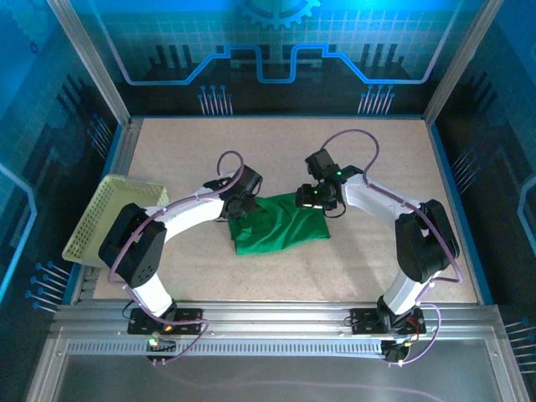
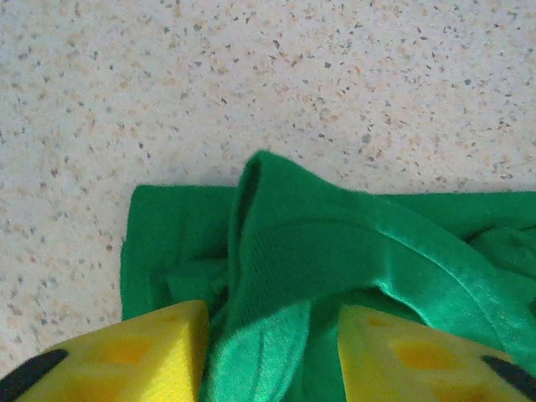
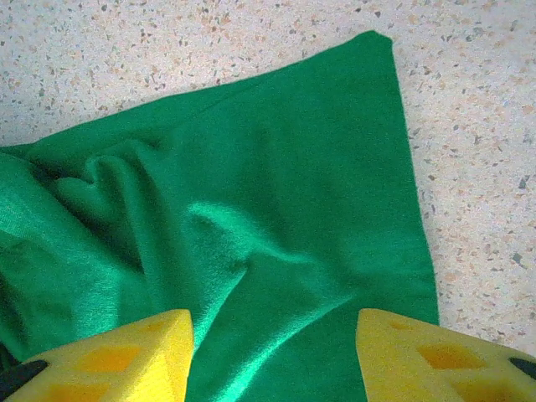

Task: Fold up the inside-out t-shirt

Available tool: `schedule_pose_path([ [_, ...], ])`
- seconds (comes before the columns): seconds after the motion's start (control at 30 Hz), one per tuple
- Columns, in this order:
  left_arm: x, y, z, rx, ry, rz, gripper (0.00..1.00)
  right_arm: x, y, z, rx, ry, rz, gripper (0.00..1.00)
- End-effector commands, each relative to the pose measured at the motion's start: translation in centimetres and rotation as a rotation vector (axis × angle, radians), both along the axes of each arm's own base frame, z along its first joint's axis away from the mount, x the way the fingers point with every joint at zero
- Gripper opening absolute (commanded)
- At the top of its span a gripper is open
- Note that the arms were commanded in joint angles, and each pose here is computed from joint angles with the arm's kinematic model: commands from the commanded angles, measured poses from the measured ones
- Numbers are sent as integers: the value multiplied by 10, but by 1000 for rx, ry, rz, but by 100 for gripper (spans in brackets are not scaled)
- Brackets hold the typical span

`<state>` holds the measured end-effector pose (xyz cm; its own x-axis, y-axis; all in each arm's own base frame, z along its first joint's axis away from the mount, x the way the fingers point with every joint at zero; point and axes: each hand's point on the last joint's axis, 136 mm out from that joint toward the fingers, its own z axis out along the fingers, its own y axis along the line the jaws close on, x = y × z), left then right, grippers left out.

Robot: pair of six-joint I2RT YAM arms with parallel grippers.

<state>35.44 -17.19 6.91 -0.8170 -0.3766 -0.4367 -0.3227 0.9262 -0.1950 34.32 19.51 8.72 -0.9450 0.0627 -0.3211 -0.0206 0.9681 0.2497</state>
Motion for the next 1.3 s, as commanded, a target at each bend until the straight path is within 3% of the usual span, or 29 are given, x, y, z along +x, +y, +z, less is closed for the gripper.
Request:
schedule_pose_path([
  [0.0,10,10,-9,-18,13,-2,33,0,0,-4,-28,5,14,55],
  [0.13,15,17,-12,-61,1,-26,12,1,0,-15,-43,15,25,55],
  [0.33,18,40,-10,-110,-15,-15,12,2,-14,-54,-93,88,-18,55],
  [0.57,12,78,-10,-59,2,53,25,0,-21,-67,-118,97,-26,54],
  [0.73,5,74,15,-33,-10,-1,45,-2,-7,-27,-108,14,51,57],
  [0.8,-8,66,31,0,-34,-42,58,-6,-7,-12,-102,-10,62,59],
  [0.9,-37,51,43,24,-37,-83,68,-14,-12,1,-92,-34,60,60],
  [1.17,-101,4,9,-5,87,-155,72,-36,-14,-5,-66,-26,64,60],
  [1.27,-107,3,-10,-7,122,-139,64,-34,-13,-14,-74,-11,69,60],
])
